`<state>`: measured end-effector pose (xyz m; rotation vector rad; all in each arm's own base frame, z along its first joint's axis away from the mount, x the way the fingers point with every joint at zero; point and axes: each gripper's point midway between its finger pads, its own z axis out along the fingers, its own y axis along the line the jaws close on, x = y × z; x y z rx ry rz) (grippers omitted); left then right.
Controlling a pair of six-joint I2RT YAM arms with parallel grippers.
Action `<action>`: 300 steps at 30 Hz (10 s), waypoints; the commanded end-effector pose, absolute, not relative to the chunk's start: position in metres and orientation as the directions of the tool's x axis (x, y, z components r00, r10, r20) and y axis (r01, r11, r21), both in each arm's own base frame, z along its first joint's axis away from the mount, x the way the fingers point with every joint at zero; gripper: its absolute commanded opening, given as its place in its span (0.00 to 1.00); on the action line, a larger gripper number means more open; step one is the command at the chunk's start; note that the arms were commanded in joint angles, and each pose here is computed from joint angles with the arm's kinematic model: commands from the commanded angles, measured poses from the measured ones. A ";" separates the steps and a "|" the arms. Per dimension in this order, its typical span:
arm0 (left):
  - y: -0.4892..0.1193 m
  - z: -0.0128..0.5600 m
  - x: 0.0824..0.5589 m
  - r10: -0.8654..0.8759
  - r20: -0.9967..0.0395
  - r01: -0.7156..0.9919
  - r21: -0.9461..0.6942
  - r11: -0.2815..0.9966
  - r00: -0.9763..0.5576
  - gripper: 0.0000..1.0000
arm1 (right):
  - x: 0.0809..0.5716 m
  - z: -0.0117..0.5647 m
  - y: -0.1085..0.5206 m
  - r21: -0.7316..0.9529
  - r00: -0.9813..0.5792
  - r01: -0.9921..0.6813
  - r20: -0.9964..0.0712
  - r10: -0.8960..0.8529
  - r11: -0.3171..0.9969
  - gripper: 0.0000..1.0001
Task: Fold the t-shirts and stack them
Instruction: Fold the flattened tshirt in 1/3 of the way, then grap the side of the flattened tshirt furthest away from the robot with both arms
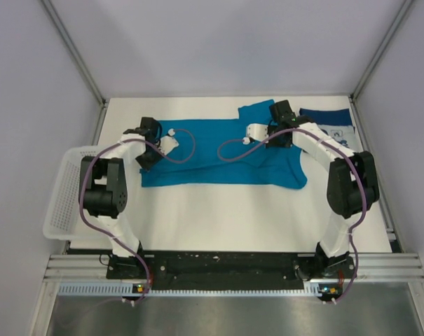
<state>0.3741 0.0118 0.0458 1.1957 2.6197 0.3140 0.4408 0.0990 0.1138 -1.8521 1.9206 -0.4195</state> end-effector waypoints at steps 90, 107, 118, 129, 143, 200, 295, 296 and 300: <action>-0.002 0.019 0.344 0.918 -0.143 0.811 0.432 0.394 -0.370 0.04 | 0.515 0.118 0.110 -0.603 0.009 -0.792 -0.167 -0.986 0.095 0.00; 0.009 0.019 0.332 0.924 -0.109 0.798 0.475 0.372 -0.366 0.00 | 0.564 0.121 0.115 -0.745 0.052 -0.666 -0.096 -0.994 0.037 0.11; 0.008 0.026 0.336 0.921 -0.119 0.789 0.483 0.380 -0.370 0.00 | 0.506 0.199 0.097 -0.472 -0.482 -0.337 -0.657 -0.580 0.815 0.66; 0.004 0.020 0.336 0.925 -0.141 0.793 0.480 0.376 -0.353 0.00 | 0.355 0.081 0.079 0.189 -0.864 -0.151 -0.503 -0.036 0.970 0.60; 0.005 0.024 0.336 0.922 -0.144 0.783 0.491 0.381 -0.359 0.00 | 0.337 0.027 0.059 0.174 -0.927 -0.032 -0.372 0.036 0.984 0.10; -0.019 0.043 0.312 0.692 -0.258 0.656 0.220 0.722 -0.674 0.28 | 0.346 0.076 0.154 0.374 -0.875 -0.209 -0.484 -0.002 0.904 0.34; -0.030 0.038 0.503 0.718 -0.233 0.704 0.153 0.693 -0.656 0.50 | 0.601 0.056 0.146 0.175 -0.788 -0.288 -0.602 -0.129 0.941 0.56; -0.031 0.038 0.502 0.717 -0.239 0.706 0.144 0.693 -0.655 0.46 | 0.599 0.054 0.148 0.176 -0.792 -0.295 -0.594 -0.137 0.939 0.52; -0.037 0.033 0.489 0.722 -0.241 0.726 0.087 0.682 -0.649 0.24 | 0.587 0.042 0.146 0.182 -0.827 -0.282 -0.544 -0.142 0.942 0.38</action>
